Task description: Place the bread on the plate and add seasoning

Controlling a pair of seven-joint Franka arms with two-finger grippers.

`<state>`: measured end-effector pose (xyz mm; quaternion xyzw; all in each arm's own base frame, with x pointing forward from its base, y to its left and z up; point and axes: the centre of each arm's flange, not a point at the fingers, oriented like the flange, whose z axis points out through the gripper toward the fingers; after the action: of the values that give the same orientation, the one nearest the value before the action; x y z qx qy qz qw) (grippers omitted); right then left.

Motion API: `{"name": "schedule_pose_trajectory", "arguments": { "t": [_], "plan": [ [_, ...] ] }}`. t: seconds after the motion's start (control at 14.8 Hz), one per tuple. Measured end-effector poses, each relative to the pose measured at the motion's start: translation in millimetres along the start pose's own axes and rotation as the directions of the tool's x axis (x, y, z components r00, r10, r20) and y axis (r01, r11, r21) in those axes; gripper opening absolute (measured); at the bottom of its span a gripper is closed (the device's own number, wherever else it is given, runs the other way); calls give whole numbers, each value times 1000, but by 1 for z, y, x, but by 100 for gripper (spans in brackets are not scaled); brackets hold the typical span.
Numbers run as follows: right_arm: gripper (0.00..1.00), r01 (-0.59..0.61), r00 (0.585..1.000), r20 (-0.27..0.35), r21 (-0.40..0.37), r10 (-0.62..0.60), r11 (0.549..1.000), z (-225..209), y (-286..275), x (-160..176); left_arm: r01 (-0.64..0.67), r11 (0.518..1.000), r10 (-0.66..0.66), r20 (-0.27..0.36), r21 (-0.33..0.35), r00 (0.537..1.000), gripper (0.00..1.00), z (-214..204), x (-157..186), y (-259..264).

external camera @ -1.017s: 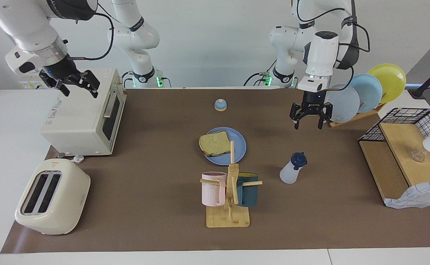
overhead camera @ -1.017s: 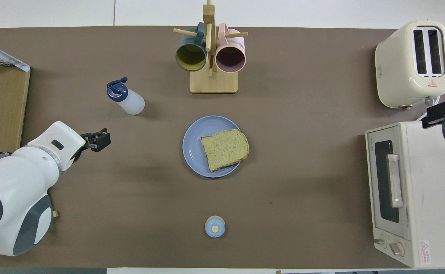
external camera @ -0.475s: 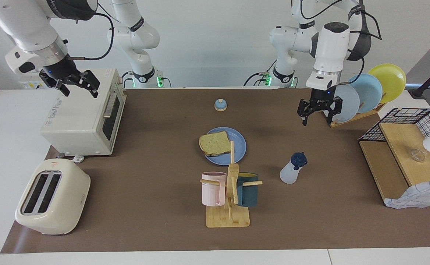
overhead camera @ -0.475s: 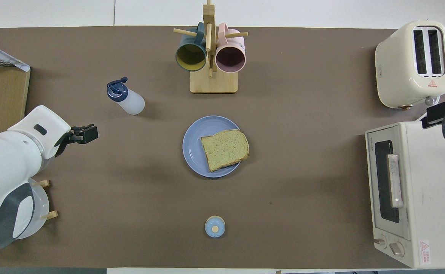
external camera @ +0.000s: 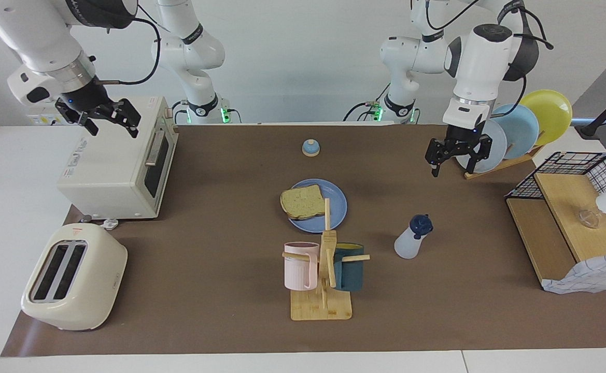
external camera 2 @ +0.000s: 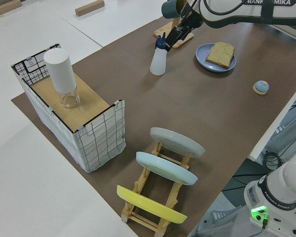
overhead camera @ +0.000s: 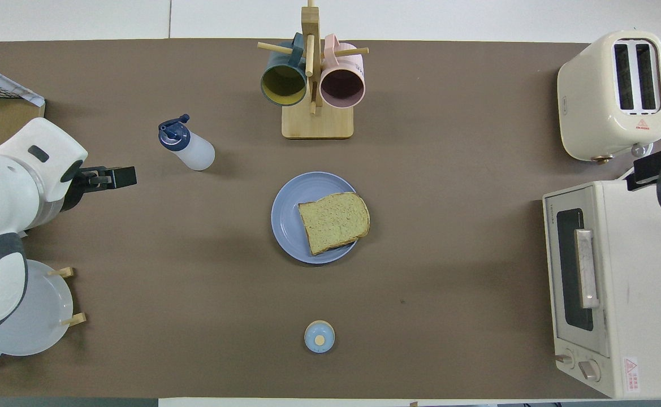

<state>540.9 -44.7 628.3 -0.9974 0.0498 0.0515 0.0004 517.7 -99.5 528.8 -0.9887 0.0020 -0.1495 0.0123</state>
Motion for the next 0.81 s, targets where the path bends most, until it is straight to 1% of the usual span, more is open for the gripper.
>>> {"name": "schedule_pose_trajectory", "arguments": {
  "t": [0.27,0.47,0.61,0.81],
  "plan": [
    [100,0,1000,0,0,0,1000,0,0,0,17,1000,-17,39,11,999,100,-19,27,3],
    [100,0,1000,0,0,0,1000,0,0,0,20,1000,-21,60,23,998,100,-28,35,2],
    [100,0,1000,0,0,0,1000,0,0,0,18,999,-21,93,32,995,100,-40,38,-6],
    [100,0,1000,0,0,0,1000,0,0,0,-4,1000,2,137,15,991,100,-67,45,-12]
  ]
}}
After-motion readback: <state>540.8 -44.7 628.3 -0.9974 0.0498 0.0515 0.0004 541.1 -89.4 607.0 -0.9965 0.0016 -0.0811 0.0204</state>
